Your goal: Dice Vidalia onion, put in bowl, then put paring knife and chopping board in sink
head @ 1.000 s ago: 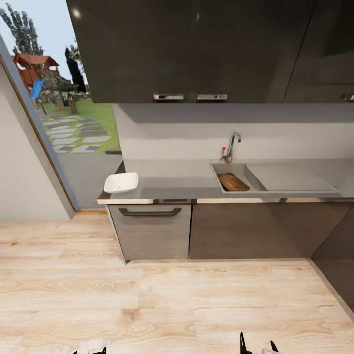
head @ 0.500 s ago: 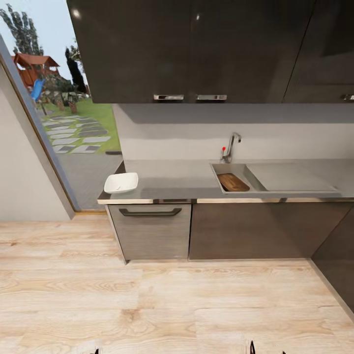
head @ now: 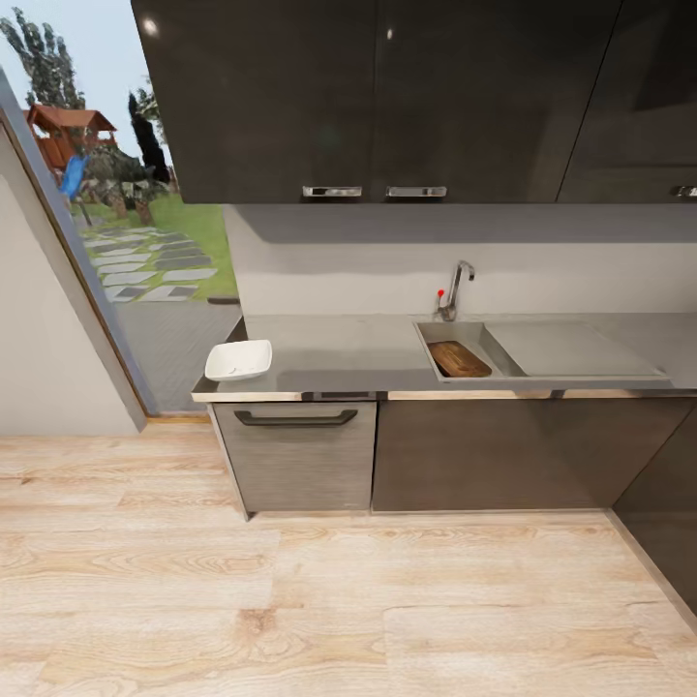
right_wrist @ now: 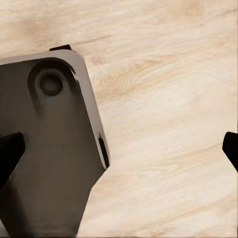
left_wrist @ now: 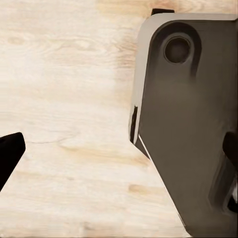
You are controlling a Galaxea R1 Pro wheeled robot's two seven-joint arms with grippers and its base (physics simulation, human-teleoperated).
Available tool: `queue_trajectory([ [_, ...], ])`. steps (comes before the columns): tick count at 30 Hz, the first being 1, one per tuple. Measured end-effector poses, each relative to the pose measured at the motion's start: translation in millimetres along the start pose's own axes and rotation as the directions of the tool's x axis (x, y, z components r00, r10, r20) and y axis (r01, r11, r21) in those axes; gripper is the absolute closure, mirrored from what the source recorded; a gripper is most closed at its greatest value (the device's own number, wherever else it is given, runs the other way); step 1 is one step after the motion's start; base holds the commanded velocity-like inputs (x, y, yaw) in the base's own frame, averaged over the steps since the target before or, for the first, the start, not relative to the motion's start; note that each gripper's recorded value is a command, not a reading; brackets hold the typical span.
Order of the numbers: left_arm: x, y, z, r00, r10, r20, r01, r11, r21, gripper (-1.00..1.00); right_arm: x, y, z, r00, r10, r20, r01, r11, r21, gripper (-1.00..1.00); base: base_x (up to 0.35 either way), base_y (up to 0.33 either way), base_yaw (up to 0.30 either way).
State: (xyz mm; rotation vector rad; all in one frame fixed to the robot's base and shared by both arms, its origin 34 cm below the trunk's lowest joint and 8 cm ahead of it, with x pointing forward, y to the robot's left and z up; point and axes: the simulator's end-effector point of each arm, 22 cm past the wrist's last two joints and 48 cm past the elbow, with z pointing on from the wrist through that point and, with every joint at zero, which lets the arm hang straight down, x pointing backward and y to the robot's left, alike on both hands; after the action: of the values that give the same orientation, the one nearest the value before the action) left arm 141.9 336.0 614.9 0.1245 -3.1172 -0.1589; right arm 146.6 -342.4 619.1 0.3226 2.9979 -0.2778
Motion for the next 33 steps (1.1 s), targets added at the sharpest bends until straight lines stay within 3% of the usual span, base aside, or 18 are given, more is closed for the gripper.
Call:
queue_trajectory([
  [3, 8.9, -12.0, -0.2, 0.999, -0.003, -0.035, 0.003, 1.0, 0.013, -1.0, 6.0, -10.0, -0.3, 0.99, 0.14, -0.021, -0.138, 0.989, 0.048, -1.0, 0.0, 0.0, 0.0],
  [6, 11.7, -15.5, -0.3, 0.999, -0.003, -0.045, 0.004, 1.0, 0.015, -1.0, 9.4, -23.2, -1.4, 0.981, 0.191, -0.022, -0.187, 0.976, 0.112, -1.0, 0.0, 0.0, 0.0],
  [14, 8.9, -20.1, -0.2, 0.999, 0.0, -0.036, 0.001, 1.0, 0.025, -1.0, 8.7, -27.1, -2.0, 0.978, 0.208, -0.017, -0.203, 0.969, 0.138, -1.0, 0.0, 0.0, 0.0],
  [16, 8.8, -19.8, -0.2, 0.999, 0.001, -0.036, 0.0, 1.0, 0.024, -1.0, 4.5, -17.8, -1.6, 0.976, 0.216, -0.009, -0.214, 0.969, 0.122, -1.0, 0.0, 0.0, 0.0],
  [19, 9.0, -18.9, -0.2, 0.999, 0.003, -0.035, -0.002, 1.0, 0.024, -1.0, -4.8, 25.3, -2.9, 0.972, 0.233, 0.003, -0.233, 0.971, 0.057, -1.0, 0.0, 0.0, 0.0],
  [21, 9.1, -19.0, -0.2, 0.999, 0.004, -0.035, -0.003, 1.0, 0.024, -1.0, -6.1, 39.2, -4.1, 0.971, 0.239, 0.004, -0.239, 0.97, 0.038, -1.0, 0.0, 0.0, 0.0],
  [33, 9.3, -19.3, -0.2, 0.999, 0.004, -0.035, -0.003, 1.0, 0.024, -1.0, -8.2, 47.4, -4.8, 0.97, 0.243, 0.007, -0.243, 0.97, 0.025, -1.0, 0.0, 0.0, 0.0],
])
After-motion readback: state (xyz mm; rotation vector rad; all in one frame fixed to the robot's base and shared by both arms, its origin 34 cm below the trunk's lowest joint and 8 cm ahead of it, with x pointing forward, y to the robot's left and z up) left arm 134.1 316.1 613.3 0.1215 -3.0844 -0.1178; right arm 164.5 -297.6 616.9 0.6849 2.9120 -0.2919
